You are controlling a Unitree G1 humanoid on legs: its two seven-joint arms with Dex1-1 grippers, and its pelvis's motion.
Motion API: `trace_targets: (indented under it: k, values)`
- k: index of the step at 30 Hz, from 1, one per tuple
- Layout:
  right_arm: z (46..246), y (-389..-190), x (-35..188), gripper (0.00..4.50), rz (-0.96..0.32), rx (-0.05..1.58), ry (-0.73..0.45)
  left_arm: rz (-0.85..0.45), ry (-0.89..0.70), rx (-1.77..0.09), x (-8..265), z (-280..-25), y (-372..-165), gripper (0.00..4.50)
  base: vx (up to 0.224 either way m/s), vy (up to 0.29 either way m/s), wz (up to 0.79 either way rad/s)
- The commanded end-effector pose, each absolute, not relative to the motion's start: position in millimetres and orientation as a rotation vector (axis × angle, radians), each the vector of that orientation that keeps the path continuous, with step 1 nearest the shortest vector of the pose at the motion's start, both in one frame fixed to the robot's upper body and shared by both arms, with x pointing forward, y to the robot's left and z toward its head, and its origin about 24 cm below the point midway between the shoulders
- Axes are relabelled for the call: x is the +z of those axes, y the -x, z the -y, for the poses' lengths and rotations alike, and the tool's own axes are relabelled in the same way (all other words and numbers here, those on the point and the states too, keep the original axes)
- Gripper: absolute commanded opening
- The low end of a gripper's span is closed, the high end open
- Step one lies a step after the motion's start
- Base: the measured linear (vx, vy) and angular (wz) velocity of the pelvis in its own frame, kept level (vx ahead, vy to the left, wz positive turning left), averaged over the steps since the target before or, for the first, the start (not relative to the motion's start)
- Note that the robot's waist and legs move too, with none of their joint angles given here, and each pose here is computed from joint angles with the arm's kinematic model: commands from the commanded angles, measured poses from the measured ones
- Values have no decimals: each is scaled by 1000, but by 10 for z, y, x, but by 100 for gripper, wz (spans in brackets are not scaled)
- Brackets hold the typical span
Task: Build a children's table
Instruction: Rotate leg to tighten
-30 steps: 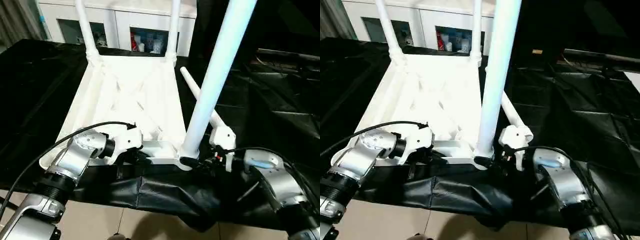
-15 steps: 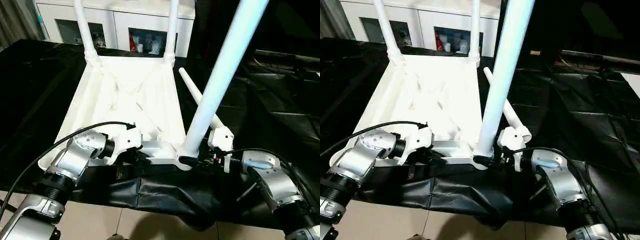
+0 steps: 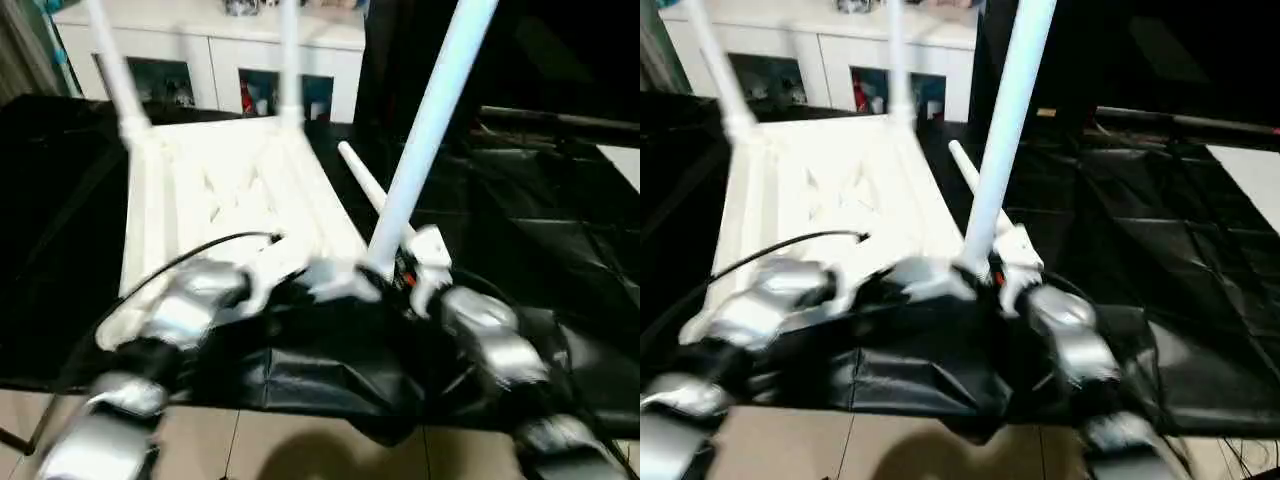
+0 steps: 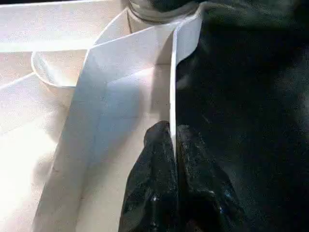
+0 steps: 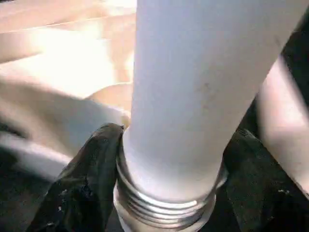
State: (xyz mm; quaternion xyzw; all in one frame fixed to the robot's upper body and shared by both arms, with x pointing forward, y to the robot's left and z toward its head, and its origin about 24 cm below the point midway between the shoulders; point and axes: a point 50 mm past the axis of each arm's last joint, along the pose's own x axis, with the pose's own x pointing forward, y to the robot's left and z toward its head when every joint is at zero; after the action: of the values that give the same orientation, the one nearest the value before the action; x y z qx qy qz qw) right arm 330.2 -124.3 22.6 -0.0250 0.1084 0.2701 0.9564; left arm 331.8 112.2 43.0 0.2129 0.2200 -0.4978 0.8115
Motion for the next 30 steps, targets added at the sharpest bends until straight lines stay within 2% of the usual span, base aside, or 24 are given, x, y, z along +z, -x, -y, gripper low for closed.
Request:
trace_targets:
  k: [1, 4, 10, 12, 13, 15, 18, 20, 25, 28, 30]
  values:
    - [1226, -3259, -9, 266, -344, 444, 21, -508, -396, -922, 313, -1104, -3345, 0, 0, 0, 0]
    - [1129, -3295, -4, 266, -344, 427, 28, -511, -414, -904, 313, -1055, -3360, 0, 0, 0, 0]
    - [1006, -3316, 56, 266, -309, 510, 34, -523, -422, -964, 298, -1098, -3299, 0, 0, 0, 0]
    - [1032, -3344, 97, 266, -274, 509, 23, -528, -422, -966, 290, -1154, -3282, 0, 0, 0, 0]
    - [1036, -3350, 113, 301, -265, 520, -13, -530, -423, -967, 288, -1169, -3277, 0, 0, 0, 0]
    - [1040, -3363, 166, 336, -240, 561, -64, -529, -430, -976, 287, -1202, -3262, 0, 0, 0, 0]
    - [1041, -3347, 218, 345, -225, 662, -11, -539, -434, -1007, 301, -1259, -3221, 0, 0, 0, 0]
    - [1049, -3338, 235, 374, -224, 692, 3, -550, -445, -1018, 306, -1292, -3202, 0, 0, 0, 0]
    - [1173, -3206, 288, 374, -219, 889, 110, -512, -470, -1131, 376, -1466, -3061, 0, 12, -1, 0]
    - [1272, -3117, 330, 374, -208, 979, 107, -467, -471, -1198, 404, -1528, -2991, 0, 66, 4, 0]
    - [1322, -3061, 364, 374, -199, 1035, 103, -435, -403, -1235, 449, -1537, -2946, 0, 32, 5, 0]
